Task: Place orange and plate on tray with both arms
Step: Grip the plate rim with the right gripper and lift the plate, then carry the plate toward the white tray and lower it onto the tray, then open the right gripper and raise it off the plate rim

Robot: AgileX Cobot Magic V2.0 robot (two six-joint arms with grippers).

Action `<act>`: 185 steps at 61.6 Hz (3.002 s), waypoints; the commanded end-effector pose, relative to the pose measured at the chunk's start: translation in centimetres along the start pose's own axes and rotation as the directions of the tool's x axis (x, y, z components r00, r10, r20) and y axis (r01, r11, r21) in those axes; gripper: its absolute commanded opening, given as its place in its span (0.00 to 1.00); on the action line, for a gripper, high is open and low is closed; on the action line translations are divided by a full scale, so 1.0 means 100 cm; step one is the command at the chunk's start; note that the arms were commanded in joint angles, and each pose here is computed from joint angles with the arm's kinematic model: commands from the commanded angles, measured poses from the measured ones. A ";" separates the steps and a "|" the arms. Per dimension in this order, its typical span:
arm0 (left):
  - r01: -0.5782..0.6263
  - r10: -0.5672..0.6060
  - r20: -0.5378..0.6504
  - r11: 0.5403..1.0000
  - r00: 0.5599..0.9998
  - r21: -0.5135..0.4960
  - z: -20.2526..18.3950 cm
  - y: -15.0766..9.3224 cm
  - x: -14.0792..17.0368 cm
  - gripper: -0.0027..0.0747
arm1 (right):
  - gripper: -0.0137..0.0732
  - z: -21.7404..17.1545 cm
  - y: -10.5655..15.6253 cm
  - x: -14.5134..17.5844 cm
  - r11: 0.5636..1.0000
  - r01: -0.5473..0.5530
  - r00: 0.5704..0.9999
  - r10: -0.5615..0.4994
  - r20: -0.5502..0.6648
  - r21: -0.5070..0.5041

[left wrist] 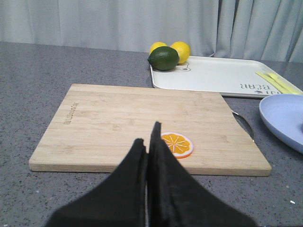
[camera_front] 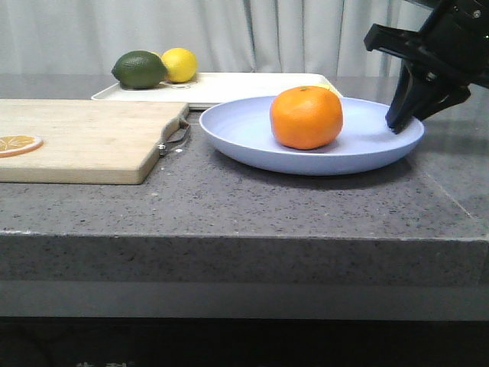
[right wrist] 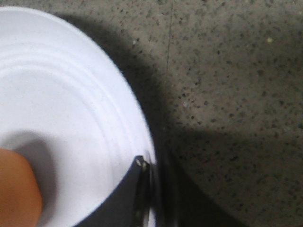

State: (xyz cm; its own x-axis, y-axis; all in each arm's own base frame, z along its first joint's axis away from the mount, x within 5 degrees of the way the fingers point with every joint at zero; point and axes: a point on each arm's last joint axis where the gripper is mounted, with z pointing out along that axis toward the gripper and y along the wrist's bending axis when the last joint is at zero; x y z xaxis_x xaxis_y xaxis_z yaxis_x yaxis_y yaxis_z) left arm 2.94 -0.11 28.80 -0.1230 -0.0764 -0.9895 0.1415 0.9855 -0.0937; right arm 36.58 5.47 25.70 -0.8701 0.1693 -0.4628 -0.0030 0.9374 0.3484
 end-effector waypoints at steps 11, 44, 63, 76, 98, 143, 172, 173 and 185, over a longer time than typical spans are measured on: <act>0.005 -0.006 0.094 1.000 0.996 0.013 -0.002 -0.002 -0.015 0.01 | 0.09 -0.026 0.013 -0.015 0.998 -0.004 0.995 0.010 0.097 -0.058; 0.008 -0.009 0.093 1.000 0.996 0.015 -0.002 -0.002 -0.015 0.01 | 0.09 -0.042 0.058 -0.103 0.938 -0.060 0.987 0.107 0.121 -0.342; 0.008 -0.009 0.093 1.000 0.996 0.015 -0.002 -0.002 -0.015 0.01 | 0.09 -0.015 0.077 -0.159 0.926 -0.031 0.964 0.127 0.233 -0.375; 0.008 -0.009 0.093 1.000 0.996 0.015 -0.002 -0.002 -0.015 0.01 | 0.09 0.020 0.080 -0.174 0.924 -0.058 0.942 0.176 0.285 -0.379; 0.008 -0.009 0.093 1.000 0.996 0.015 -0.002 -0.002 -0.015 0.01 | 0.09 0.052 0.069 -0.181 0.911 -0.099 0.908 0.247 0.338 -0.400; 0.008 -0.009 0.093 1.000 0.996 0.015 -0.002 -0.002 -0.015 0.01 | 0.35 0.069 0.068 -0.178 0.915 -0.105 0.912 0.246 0.330 -0.390; 0.008 -0.009 0.093 1.000 0.996 0.015 -0.002 -0.002 -0.015 0.01 | 0.48 0.003 0.066 -0.181 0.962 -0.024 0.924 0.125 0.360 -0.274; 0.008 -0.009 0.093 1.000 0.996 0.015 -0.002 -0.002 -0.015 0.01 | 0.46 -0.002 0.066 -0.181 0.964 -0.019 0.924 0.118 0.363 -0.265; 0.008 -0.009 0.093 1.000 0.996 0.015 -0.002 -0.002 -0.015 0.01 | 0.09 -0.061 0.069 -0.169 0.989 0.069 0.942 -0.023 0.335 -0.128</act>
State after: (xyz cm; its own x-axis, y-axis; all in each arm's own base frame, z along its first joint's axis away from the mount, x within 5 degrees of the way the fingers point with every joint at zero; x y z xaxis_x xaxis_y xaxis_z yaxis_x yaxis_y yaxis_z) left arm 2.94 -0.11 28.80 -0.1230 -0.0764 -0.9895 0.1415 0.9855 -0.0937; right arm 51.61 7.97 34.99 -0.7229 0.2858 -0.6291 -0.0630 0.8794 0.4719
